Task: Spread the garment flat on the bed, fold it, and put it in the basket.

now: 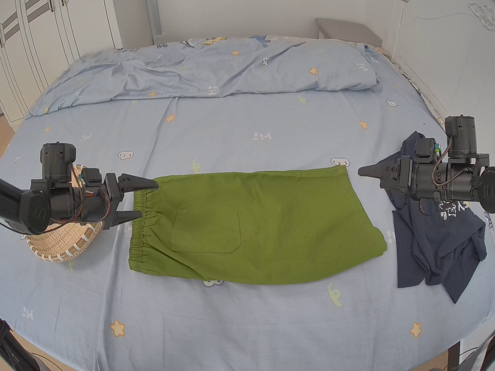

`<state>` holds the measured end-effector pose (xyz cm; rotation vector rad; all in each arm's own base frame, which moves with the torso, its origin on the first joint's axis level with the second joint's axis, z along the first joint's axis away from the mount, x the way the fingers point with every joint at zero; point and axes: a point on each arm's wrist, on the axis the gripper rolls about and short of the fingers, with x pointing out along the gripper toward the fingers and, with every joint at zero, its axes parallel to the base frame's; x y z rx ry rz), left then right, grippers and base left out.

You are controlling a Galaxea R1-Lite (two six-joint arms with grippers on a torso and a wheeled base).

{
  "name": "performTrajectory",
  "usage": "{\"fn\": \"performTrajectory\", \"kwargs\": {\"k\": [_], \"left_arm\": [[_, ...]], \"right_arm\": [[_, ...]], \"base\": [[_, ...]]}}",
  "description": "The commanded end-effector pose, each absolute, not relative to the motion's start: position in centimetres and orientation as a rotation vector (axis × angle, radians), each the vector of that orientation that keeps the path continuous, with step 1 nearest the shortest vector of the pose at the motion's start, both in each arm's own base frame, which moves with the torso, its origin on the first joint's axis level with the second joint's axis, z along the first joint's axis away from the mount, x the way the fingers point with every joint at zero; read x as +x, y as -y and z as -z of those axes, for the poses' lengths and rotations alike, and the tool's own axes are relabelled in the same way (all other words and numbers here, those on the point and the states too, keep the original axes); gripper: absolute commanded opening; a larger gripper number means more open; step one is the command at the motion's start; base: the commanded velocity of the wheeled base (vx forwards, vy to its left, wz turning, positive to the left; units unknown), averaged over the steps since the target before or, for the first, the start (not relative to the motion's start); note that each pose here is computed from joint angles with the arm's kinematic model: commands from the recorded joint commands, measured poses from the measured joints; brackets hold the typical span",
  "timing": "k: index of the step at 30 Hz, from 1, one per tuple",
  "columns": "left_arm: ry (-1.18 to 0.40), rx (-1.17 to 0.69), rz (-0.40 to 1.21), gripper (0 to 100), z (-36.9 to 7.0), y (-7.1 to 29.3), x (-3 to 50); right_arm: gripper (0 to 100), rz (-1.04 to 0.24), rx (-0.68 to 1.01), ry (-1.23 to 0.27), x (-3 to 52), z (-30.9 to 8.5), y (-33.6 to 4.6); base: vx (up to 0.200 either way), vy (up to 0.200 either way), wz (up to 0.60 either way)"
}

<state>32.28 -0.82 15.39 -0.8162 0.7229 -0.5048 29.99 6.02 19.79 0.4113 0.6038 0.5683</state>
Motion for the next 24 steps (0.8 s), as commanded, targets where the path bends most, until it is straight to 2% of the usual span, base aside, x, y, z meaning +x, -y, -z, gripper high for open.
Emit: {"fn": "performTrajectory", "kwargs": {"k": [1,6,11,24], "left_arm": [[-0.724,-0.801,0.496,100,-15.6,0.7,27.1],[-0.712,-0.678,0.479,100,-11.9,-1.0,26.9],[-0.782,-0.674,0.452,100,-9.3,-1.4,27.9],[-0.794,-0.657,0.458,100,-7.7,-1.4,29.8]], "right_arm": [[100,-0.584,0.404,-0.550,27.9,-21.4,-5.7],[100,-0.619,0.394,-0.576,26.7,-20.9,-6.7],[100,-0.626,0.392,-0.578,26.4,-20.9,-6.9],[100,-0.633,0.387,-0.589,26.3,-20.6,-7.3]], "base": [[0.000,0.000,0.00],[0.000,0.000,0.00],[0.000,0.000,0.00],[0.000,0.000,0.00]]}}
